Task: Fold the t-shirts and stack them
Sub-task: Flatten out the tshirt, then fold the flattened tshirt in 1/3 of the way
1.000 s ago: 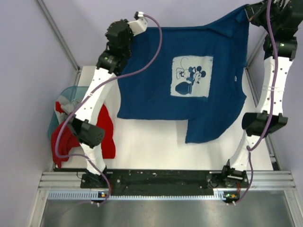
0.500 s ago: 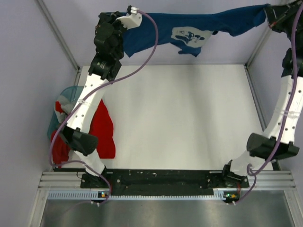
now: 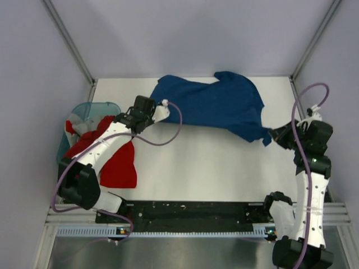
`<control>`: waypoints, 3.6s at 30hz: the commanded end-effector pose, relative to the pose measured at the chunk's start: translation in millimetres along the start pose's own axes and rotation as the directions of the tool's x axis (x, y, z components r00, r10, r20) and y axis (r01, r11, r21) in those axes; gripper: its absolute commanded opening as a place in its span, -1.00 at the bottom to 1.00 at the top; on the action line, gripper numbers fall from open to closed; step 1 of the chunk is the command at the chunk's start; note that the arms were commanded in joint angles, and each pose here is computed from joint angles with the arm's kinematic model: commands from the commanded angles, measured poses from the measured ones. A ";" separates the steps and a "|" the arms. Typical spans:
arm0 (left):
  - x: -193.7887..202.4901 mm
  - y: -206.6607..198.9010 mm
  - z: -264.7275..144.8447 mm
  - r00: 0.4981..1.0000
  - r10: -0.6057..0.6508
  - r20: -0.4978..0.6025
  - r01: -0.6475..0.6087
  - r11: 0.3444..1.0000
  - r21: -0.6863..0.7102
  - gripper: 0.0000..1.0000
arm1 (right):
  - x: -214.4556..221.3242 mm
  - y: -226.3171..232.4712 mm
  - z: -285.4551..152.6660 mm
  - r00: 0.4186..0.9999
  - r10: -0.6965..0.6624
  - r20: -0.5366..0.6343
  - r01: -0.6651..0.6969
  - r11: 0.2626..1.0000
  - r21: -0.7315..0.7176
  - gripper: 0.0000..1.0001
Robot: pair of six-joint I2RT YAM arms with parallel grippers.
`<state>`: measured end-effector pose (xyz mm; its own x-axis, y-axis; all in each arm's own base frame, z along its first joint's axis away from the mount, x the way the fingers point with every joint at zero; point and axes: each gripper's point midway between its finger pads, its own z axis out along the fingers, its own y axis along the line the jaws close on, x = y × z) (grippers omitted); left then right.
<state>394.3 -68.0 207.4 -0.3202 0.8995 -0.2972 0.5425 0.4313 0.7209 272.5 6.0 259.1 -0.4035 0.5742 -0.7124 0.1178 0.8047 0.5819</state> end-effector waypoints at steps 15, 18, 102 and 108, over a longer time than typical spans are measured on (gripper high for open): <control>119.4 -172.3 8.5 0.946 -0.142 -0.292 0.222 0.938 0.264 -1.00 | 115.2 -50.1 68.6 0.975 0.092 -0.201 -0.089 0.996 0.026 -1.00; 113.6 -160.2 19.2 0.937 -0.179 -0.301 0.245 0.949 0.197 -1.00 | 100.8 -48.8 93.3 0.977 0.061 -0.202 -0.054 0.998 0.039 -1.00; 116.5 -210.5 54.2 0.960 0.029 -0.278 0.033 0.976 0.217 -0.16 | 75.2 -62.1 232.8 0.866 -0.123 -0.485 0.108 0.992 -0.060 -0.93; 112.5 -194.1 49.3 0.962 0.037 -0.269 0.013 0.983 0.183 -0.07 | 67.7 -90.3 237.6 0.866 -0.087 -0.493 0.161 0.981 0.110 -0.30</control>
<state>318.0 -55.7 27.0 -0.4931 0.8555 -0.1580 0.5791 0.4583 0.6742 432.1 28.5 54.0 -0.8299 0.3578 -0.4280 0.1015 0.8513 0.5147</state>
